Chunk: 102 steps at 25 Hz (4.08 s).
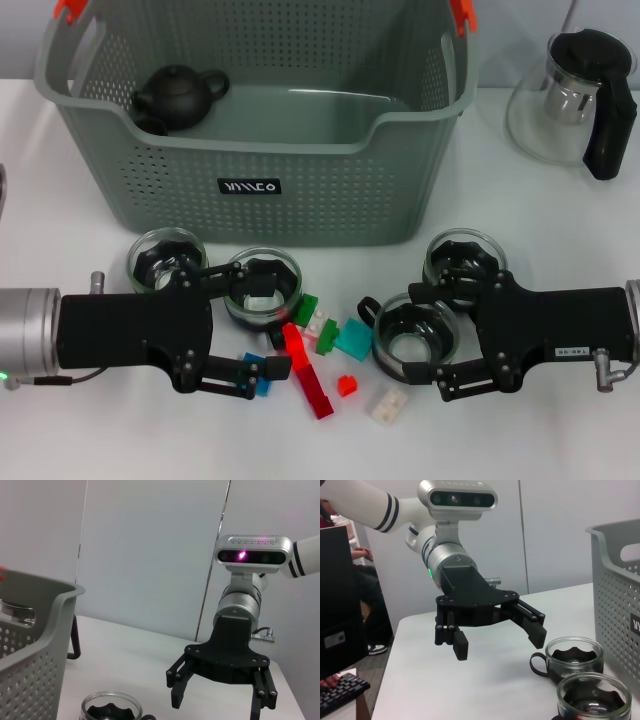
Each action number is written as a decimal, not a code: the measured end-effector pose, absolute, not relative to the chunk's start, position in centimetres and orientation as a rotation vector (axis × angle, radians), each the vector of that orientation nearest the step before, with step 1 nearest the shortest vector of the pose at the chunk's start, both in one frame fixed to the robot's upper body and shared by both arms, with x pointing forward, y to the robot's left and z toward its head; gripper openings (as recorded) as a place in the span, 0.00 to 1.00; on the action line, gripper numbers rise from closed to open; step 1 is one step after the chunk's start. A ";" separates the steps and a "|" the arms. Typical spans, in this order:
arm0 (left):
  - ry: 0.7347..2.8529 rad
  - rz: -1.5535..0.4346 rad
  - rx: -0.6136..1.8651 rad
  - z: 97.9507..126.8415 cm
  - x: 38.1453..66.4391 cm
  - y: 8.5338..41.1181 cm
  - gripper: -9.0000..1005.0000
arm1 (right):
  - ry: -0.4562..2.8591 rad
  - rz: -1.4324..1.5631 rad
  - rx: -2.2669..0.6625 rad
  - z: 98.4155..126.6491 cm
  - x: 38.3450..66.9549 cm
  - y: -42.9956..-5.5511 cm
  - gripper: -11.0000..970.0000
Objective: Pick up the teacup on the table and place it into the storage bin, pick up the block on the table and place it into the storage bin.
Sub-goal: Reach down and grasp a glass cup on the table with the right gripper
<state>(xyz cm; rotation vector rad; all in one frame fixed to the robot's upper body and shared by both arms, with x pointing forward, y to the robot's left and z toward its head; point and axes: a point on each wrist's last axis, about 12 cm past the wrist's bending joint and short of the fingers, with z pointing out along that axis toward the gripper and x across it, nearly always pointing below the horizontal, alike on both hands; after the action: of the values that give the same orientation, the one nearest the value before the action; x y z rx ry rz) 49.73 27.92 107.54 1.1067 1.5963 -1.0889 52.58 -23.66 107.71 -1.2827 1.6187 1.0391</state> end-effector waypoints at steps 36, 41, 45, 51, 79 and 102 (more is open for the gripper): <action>1.604 -1.106 1.073 107.6 49.8 27.9 0.95 | 1.818 0.929 -1.451 112.2 56.0 -23.7 0.98; 1.605 -1.099 1.040 107.6 49.7 28.1 0.95 | 1.902 0.869 -1.591 113.1 57.1 -22.2 0.98; 1.607 -1.098 1.023 107.5 49.5 28.2 0.95 | 1.937 0.822 -1.697 113.9 57.5 -20.5 0.98; 1.609 -1.096 1.009 107.4 49.4 28.4 0.95 | 1.953 0.777 -1.807 114.7 57.8 -18.3 0.98; 1.614 -1.082 0.955 107.0 48.9 28.8 0.94 | 1.952 0.430 -2.162 112.3 57.0 -12.6 0.98; 1.630 -1.079 0.927 106.6 48.4 28.9 0.94 | 1.940 0.367 -2.214 112.0 56.8 -11.7 0.82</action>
<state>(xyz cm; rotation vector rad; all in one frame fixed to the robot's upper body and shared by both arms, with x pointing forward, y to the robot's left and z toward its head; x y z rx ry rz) 48.43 28.92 106.55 0.9267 1.6304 -1.0786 56.76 -11.66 111.96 -2.2141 1.9404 0.3674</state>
